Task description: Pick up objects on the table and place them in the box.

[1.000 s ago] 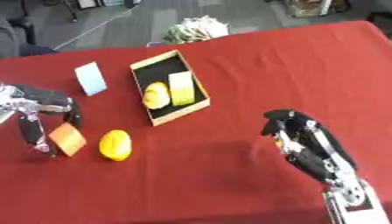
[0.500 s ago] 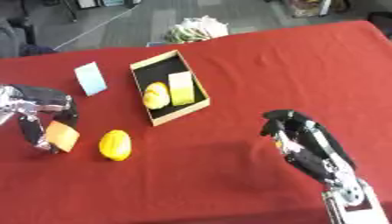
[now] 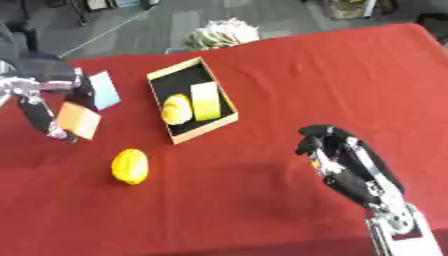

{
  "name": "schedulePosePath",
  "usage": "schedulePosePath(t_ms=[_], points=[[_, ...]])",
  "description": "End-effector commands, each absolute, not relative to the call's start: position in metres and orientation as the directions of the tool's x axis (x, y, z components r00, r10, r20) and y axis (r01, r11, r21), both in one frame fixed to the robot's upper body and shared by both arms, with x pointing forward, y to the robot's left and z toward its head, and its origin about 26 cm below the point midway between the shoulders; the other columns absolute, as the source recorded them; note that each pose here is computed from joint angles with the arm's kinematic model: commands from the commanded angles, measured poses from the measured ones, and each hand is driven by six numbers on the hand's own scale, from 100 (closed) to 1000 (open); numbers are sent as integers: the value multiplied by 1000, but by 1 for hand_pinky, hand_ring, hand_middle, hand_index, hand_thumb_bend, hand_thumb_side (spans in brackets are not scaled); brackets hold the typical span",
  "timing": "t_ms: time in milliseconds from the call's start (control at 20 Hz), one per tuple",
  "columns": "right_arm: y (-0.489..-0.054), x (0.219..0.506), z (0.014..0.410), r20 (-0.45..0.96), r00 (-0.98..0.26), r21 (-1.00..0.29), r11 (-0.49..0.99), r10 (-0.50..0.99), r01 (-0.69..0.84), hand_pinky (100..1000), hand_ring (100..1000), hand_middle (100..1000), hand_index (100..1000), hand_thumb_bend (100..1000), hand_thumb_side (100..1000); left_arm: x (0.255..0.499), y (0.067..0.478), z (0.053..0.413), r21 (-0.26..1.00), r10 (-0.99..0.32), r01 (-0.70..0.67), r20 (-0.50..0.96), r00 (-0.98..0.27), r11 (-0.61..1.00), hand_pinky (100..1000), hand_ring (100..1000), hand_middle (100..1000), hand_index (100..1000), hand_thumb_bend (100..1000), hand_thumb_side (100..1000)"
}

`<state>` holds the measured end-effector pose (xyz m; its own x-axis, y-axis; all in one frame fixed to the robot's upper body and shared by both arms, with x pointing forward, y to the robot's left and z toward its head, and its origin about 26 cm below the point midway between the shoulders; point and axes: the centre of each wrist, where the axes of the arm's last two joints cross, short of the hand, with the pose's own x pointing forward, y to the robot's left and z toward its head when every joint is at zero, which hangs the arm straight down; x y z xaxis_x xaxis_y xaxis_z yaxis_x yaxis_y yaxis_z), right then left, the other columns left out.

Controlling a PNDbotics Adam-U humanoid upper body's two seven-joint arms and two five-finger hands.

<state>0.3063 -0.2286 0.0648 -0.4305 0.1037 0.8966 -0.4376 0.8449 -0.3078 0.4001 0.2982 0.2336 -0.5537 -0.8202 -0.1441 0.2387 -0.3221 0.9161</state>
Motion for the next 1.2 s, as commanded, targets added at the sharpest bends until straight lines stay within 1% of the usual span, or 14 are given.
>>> schedulePosePath(t_ms=[50, 300, 500, 700, 900, 1200], points=[[-228, 307, 68, 891, -441, -317, 841, 106, -439, 728, 593, 544, 731, 100, 412, 413, 281, 253, 948, -830, 161, -149, -538, -274, 666, 497, 432, 554, 442, 100], [-220, 308, 68, 893, -442, -312, 831, 90, -461, 728, 593, 543, 731, 100, 403, 443, 240, 248, 973, -836, 82, -139, -531, -214, 708, 531, 474, 595, 438, 100], [-217, 310, 71, 890, -448, -313, 825, 82, -470, 727, 592, 543, 731, 100, 399, 457, 222, 235, 984, -839, 40, -126, -530, -172, 723, 544, 488, 610, 438, 100], [-214, 312, 73, 887, -456, -315, 822, 77, -474, 728, 592, 543, 731, 100, 399, 463, 208, 228, 994, -833, -11, -99, -544, -111, 728, 544, 489, 609, 434, 100], [-212, 313, 75, 885, -460, -316, 818, 72, -480, 728, 592, 543, 731, 100, 399, 463, 195, 227, 997, -816, -51, -78, -573, -59, 736, 549, 495, 615, 438, 100], [-210, 313, 76, 884, -462, -317, 815, 68, -486, 728, 592, 543, 731, 100, 398, 462, 181, 223, 997, -788, -47, -79, -610, -64, 740, 556, 501, 623, 440, 100]])
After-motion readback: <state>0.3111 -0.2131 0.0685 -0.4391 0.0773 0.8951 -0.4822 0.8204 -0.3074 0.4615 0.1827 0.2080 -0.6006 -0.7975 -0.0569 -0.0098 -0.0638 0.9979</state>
